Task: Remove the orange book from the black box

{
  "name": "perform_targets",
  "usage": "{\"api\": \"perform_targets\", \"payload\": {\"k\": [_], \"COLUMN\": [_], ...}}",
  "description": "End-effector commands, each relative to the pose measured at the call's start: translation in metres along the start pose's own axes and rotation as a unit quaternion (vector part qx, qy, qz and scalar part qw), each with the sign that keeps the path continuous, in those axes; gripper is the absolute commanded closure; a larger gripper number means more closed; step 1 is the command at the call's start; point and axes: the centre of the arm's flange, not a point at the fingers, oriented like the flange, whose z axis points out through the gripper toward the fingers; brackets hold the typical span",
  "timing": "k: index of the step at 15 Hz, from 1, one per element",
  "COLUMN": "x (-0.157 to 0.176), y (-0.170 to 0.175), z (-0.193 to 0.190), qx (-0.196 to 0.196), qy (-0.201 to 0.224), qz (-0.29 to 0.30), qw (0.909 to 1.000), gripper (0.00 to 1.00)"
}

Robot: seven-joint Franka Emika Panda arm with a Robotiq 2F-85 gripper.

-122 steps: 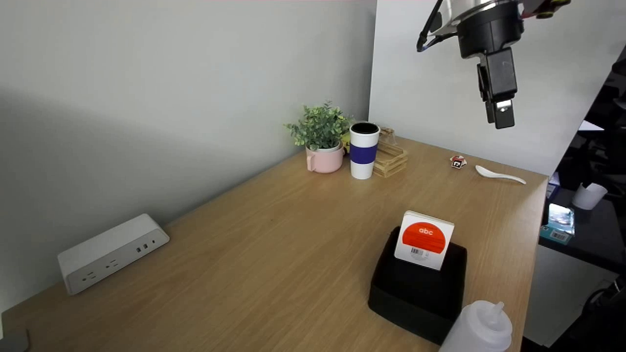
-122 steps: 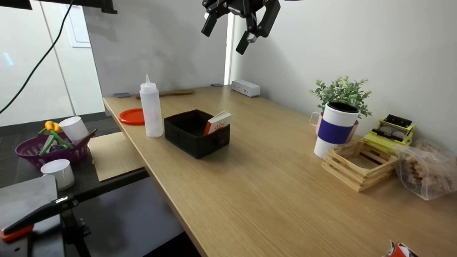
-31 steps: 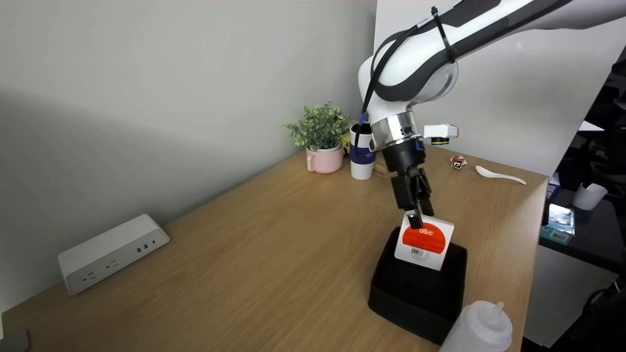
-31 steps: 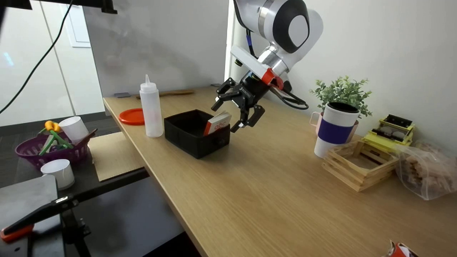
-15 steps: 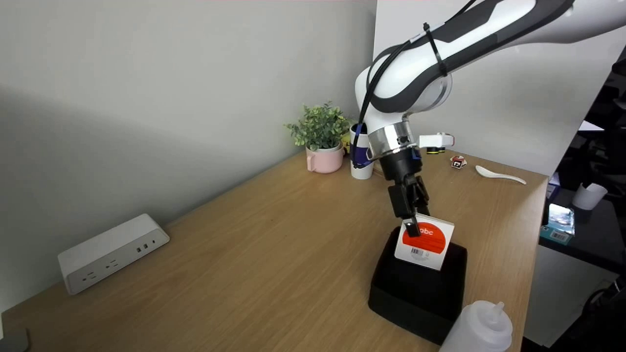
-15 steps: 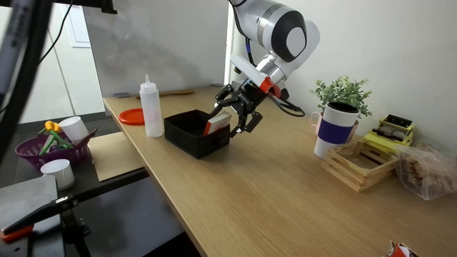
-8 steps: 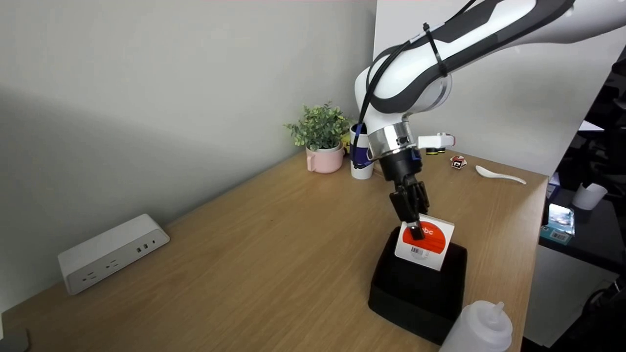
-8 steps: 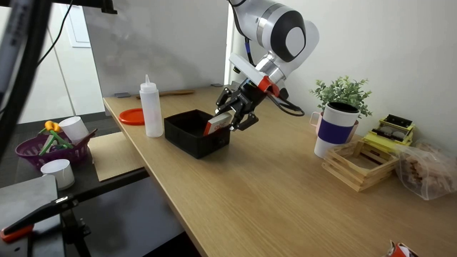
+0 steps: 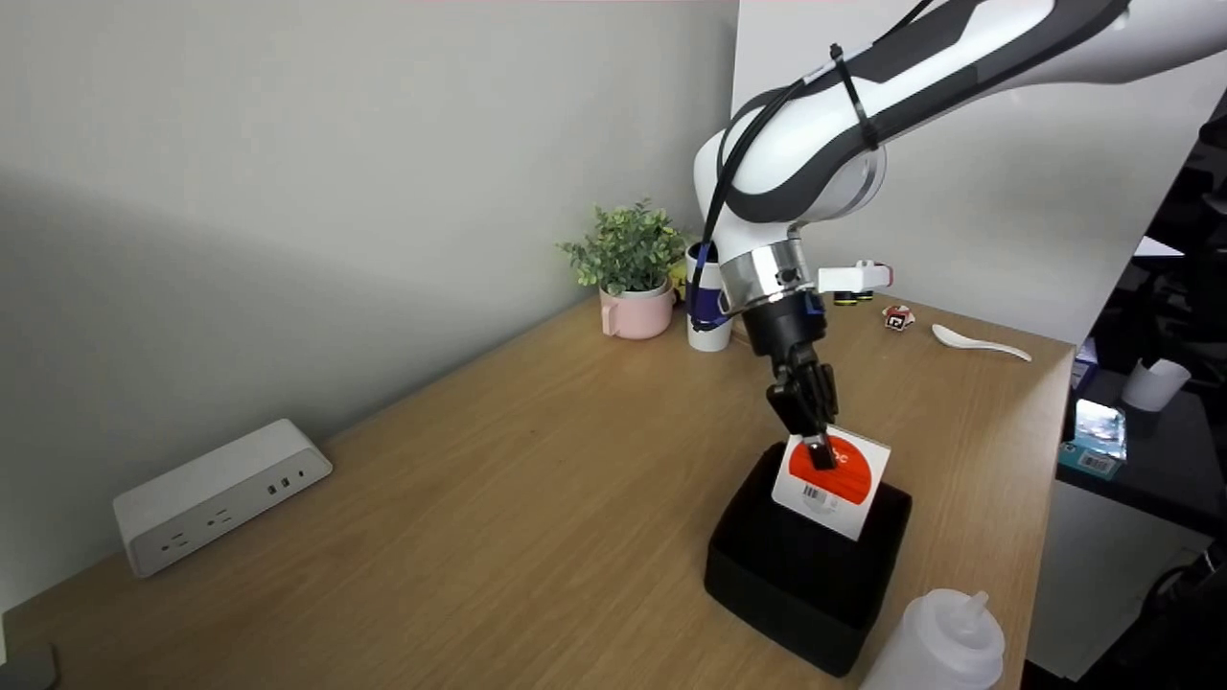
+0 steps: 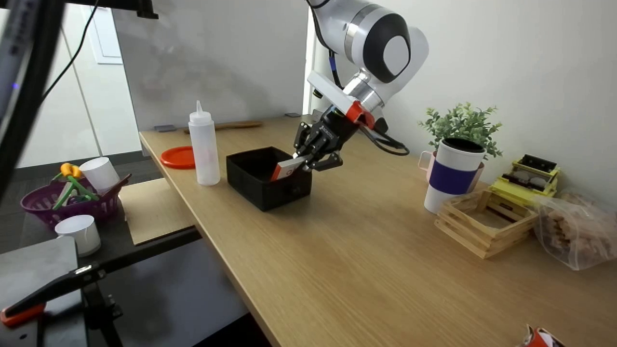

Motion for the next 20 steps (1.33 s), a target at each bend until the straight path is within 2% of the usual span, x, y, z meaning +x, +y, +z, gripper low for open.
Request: {"api": "perform_targets", "payload": {"k": [1, 8, 15, 20], "x": [-0.018, -0.035, -0.072, -0.087], "y": [-0.010, -0.020, -0.031, -0.035], "z": [0.004, 0.007, 0.013, 0.018], "qx": [-0.008, -0.020, -0.033, -0.040], "qy": [0.019, 0.056, 0.109, 0.122], "qz": [0.018, 0.068, 0.147, 0.176], "qw": [0.9996, 0.9959, 0.9825, 0.9759], "gripper": [0.96, 0.96, 0.96, 0.96]}}
